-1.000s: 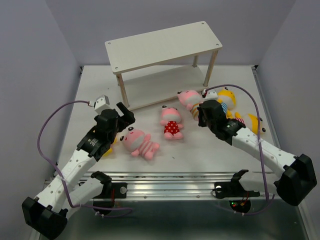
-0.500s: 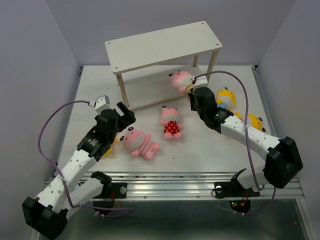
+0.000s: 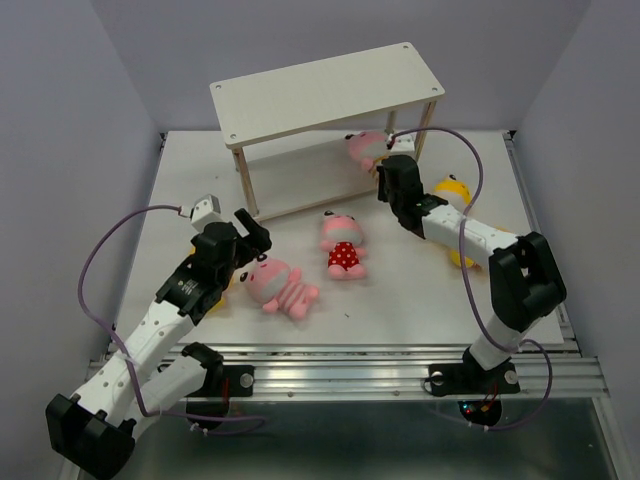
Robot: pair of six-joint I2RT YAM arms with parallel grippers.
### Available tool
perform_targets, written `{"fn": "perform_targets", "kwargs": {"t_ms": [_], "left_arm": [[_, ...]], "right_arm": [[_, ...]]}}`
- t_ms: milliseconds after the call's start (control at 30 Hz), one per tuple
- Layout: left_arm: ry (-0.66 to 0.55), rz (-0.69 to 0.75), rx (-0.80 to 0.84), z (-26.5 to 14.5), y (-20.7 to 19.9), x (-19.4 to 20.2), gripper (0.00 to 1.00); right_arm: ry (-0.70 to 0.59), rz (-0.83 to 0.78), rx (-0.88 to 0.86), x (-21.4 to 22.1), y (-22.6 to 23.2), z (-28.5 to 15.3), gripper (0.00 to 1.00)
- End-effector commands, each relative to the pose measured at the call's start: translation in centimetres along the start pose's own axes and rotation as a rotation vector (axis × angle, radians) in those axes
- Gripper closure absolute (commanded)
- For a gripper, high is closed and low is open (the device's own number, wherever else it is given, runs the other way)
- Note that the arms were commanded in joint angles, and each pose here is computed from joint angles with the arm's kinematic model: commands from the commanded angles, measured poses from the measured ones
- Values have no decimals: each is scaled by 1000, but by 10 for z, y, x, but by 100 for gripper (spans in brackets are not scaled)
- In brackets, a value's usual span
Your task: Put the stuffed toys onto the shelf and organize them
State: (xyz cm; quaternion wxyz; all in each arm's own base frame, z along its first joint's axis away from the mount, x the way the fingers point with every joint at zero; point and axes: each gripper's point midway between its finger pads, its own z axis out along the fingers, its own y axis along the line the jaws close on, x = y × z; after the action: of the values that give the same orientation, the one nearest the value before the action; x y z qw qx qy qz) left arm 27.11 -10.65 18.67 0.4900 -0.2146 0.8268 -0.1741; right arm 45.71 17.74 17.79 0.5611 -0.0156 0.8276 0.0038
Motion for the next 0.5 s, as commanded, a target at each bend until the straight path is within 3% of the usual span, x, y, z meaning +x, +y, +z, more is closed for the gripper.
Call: {"fn": "perform_targets", "kwargs": {"t_ms": [0, 467], "left_arm": [[-34, -21, 13, -3, -1, -8, 1], [-32, -21, 0, -3, 1, -9, 1]], "right_arm": [[-133, 112, -33, -48, 8, 15, 99], [-100, 203, -45, -38, 1, 54, 99]]}}
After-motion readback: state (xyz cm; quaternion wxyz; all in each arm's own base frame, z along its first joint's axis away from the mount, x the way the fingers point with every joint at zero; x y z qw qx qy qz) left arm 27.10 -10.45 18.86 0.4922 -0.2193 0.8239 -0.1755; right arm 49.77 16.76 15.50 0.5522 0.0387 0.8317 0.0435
